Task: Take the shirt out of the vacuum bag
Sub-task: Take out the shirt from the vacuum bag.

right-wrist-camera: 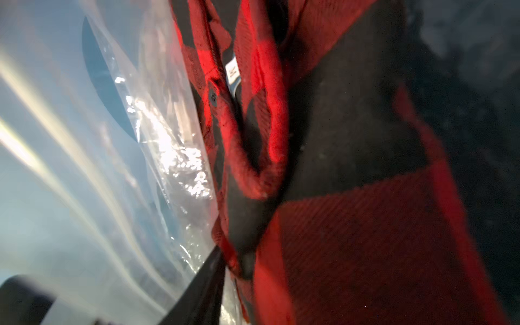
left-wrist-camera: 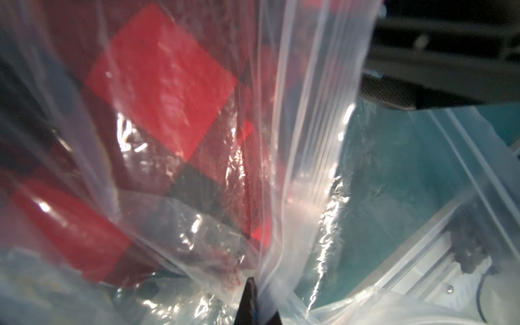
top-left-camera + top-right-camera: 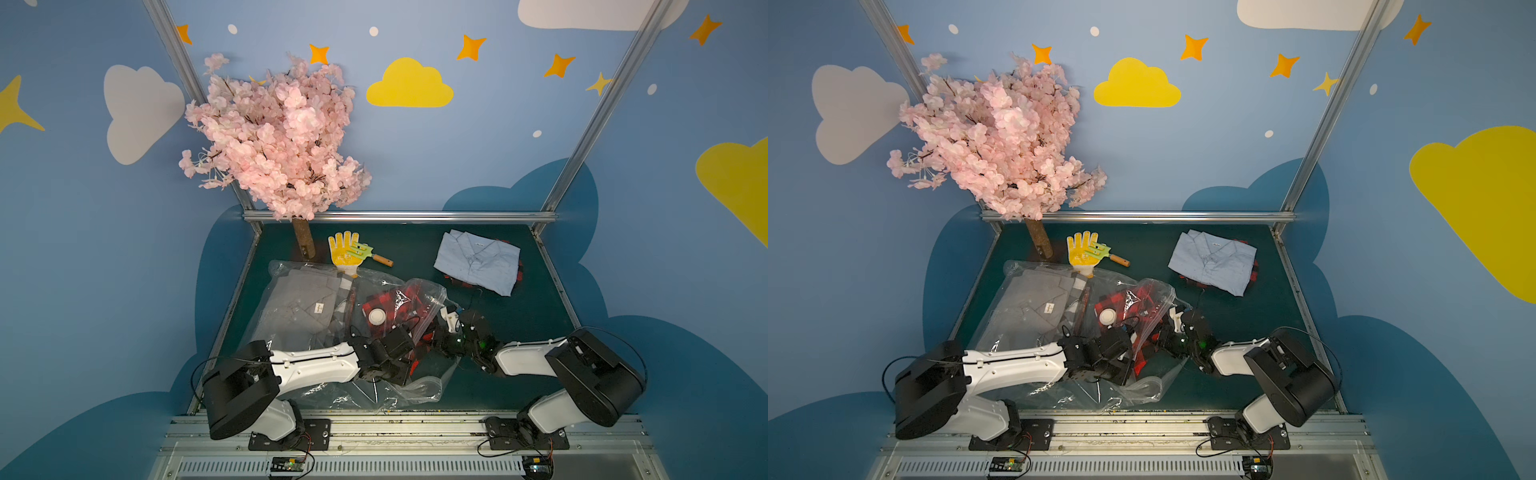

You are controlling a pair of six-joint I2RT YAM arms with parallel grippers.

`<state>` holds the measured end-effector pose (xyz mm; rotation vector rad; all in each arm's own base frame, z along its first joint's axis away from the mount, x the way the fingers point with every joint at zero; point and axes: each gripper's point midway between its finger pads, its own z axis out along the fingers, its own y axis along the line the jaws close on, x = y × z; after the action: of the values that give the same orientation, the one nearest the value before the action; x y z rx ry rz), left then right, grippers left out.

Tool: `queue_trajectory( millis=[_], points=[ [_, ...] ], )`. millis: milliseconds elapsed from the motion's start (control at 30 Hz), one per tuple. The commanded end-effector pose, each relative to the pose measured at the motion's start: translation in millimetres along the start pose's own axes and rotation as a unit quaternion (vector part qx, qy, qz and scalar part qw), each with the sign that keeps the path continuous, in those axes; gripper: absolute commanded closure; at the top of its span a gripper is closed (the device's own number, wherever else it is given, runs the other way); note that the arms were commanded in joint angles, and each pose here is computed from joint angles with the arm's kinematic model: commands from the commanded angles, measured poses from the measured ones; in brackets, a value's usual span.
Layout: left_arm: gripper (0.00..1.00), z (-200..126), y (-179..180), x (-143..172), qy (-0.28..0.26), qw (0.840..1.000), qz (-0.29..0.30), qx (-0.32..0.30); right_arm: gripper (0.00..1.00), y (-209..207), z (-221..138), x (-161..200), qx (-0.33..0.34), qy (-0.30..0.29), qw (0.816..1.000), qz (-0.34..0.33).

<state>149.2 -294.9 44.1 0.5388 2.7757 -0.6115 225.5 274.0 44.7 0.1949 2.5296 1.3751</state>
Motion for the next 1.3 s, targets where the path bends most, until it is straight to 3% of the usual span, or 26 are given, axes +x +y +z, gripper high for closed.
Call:
queue_trajectory(
  millis=[0,100,200,400,700,967,1267],
  points=[
    [0.96,4.7,1.0,15.3,0.029,1.0,0.003,0.0,0.66,11.7,7.2,-3.9,-0.017,0.007,1.0,-0.008],
    [0.96,3.0,3.5,15.7,0.028,1.0,0.004,-0.006,0.87,14.7,10.5,-5.6,-0.022,0.012,1.0,-0.007],
    [0.96,-0.1,6.5,14.6,0.021,1.0,0.003,-0.011,1.0,12.8,9.5,-3.1,-0.021,0.017,1.0,-0.005],
    [0.96,-10.2,21.5,9.0,0.01,0.999,-0.005,-0.042,1.0,21.7,-2.2,8.4,-0.035,0.042,0.998,-0.009],
    [0.95,-29.2,36.8,-11.2,-0.018,0.998,-0.01,-0.051,1.0,44.7,-44.1,16.2,-0.005,0.082,0.996,-0.027],
    [0.95,-34.5,50.6,-20.0,-0.024,0.998,-0.011,-0.06,1.0,83.3,-58.8,5.2,-0.049,0.097,0.994,-0.006],
    [0.95,-38.4,61.0,-23.3,-0.027,0.997,-0.014,-0.066,1.0,62.1,-58.3,8.3,-0.019,0.122,0.992,0.007]
  ],
)
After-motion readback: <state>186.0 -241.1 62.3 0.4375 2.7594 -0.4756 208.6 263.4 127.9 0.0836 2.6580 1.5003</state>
